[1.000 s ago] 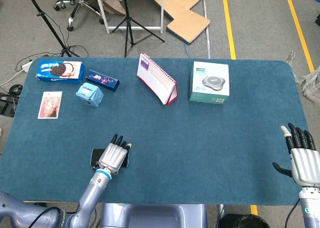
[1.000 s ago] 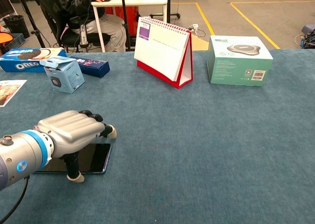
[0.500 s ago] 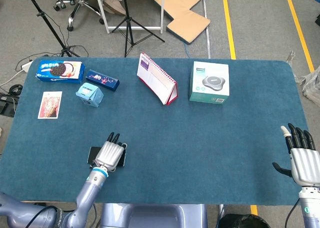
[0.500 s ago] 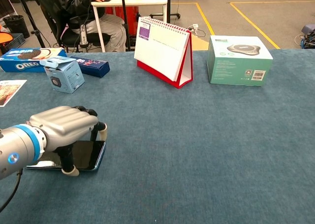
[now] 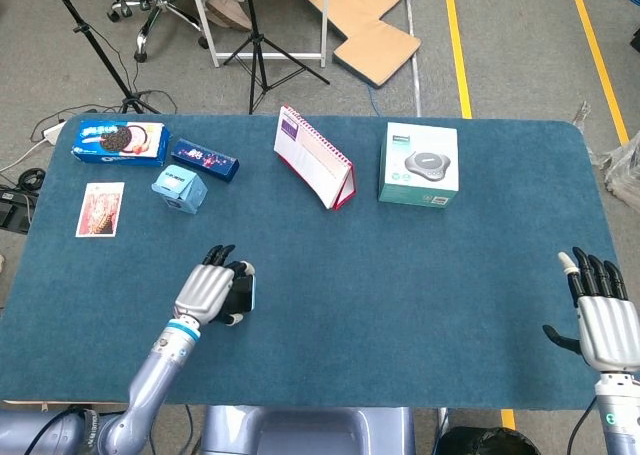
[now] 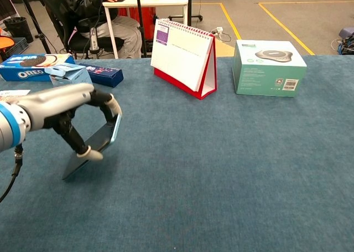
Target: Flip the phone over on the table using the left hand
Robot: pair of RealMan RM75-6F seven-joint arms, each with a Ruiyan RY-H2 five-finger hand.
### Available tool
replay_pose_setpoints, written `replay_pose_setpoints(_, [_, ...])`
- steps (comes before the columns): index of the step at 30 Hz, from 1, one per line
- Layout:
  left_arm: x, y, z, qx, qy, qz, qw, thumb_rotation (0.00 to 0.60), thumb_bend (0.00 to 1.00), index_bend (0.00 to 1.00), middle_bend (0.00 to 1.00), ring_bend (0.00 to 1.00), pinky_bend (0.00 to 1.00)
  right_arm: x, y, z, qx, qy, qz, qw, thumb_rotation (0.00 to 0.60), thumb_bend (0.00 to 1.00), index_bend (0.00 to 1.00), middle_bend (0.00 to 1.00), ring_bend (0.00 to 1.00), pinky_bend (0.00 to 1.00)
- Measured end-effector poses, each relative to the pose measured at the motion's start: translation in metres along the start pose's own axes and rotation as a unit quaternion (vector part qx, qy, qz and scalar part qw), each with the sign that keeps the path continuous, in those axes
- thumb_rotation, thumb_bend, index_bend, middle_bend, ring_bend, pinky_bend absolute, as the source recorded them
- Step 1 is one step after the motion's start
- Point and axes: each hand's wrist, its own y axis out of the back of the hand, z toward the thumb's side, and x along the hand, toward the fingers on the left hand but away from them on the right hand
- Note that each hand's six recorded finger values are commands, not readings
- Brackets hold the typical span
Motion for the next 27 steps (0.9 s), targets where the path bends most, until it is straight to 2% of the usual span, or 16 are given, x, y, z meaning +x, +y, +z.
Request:
replay_pose_setpoints(2, [-0.001,0.006,-0.001,-0.051,-0.009,0.01,0.9986,0.6,0.25,0.41,0.38,0.0,0.0,0.0,0.0,0.0,0.001,0.0,0.0,1.0,0.6,0.0,0.03,0.0,0.0,0.0])
replay_pose_setpoints(4, [-0.002,0.012,-0.002,-0.115,-0.02,0.02,0.993,0.6,0.26,0.41,0.38,0.0,0.0,0.0,0.0,0.001,0.001,0.001,-0.001,1.0,0.6,0.0,0.03,0.0,0.0,0.0])
replay_pose_setpoints(8, [-0.004,0.021,-0.008,-0.234,-0.04,0.036,0.9707,0.6,0.28,0.41,0.39,0.0,0.0,0.001,0.0,0.002,0.003,0.002,0.0,1.0,0.6,0.0,0.03,0.0,0.0,0.0])
replay_pose_setpoints(11, [-0.005,0.023,-0.014,-0.325,-0.054,0.041,0.9434,0.6,0.28,0.41,0.39,0.0,0.0,0.001,-0.002,0.003,0.005,0.004,0.002,1.0,0.6,0.0,0.02,0.0,0.0,0.0])
replay_pose_setpoints(14, [-0.006,0.023,-0.021,-0.416,-0.065,0.036,0.9062,0.6,0.28,0.41,0.39,0.0,0.0,0.001,-0.003,0.004,0.006,0.005,0.003,1.0,0.6,0.0,0.03,0.0,0.0,0.0])
replay_pose_setpoints(15, [-0.006,0.022,-0.024,-0.451,-0.069,0.033,0.8894,0.6,0.28,0.41,0.39,0.0,0.0,0.001,-0.003,0.004,0.006,0.005,0.003,1.0,0.6,0.0,0.03,0.0,0.0,0.0])
replay_pose_setpoints(17, [-0.006,0.02,-0.028,-0.497,-0.074,0.028,0.8643,0.6,0.28,0.41,0.39,0.0,0.0,0.001,-0.003,0.004,0.006,0.004,0.003,1.0,0.6,0.0,0.03,0.0,0.0,0.0])
replay_pose_setpoints(18, [-0.006,0.018,-0.032,-0.523,-0.077,0.023,0.8485,0.6,0.28,0.41,0.39,0.0,0.0,0.001,-0.003,0.004,0.007,0.004,0.004,1.0,0.6,0.0,0.03,0.0,0.0,0.0])
replay_pose_setpoints(21, [-0.004,0.012,-0.043,-0.57,-0.085,0.011,0.8175,0.6,0.28,0.41,0.39,0.0,0.0,0.0,-0.004,0.004,0.007,0.003,0.005,1.0,0.6,0.0,0.03,0.0,0.0,0.0])
replay_pose_setpoints(23, [-0.003,0.007,-0.052,-0.585,-0.088,0.004,0.8059,0.6,0.28,0.41,0.39,0.0,0.0,0.0,-0.004,0.004,0.008,0.004,0.005,0.9999,0.6,0.0,0.03,0.0,0.0,0.0])
replay_pose_setpoints(27, [0.0,-0.007,-0.066,-0.599,-0.089,-0.012,0.7956,0.6,0.28,0.41,0.39,0.0,0.0,0.0,-0.005,0.004,0.008,0.003,0.007,0.9999,0.6,0.0,0.03,0.0,0.0,0.0])
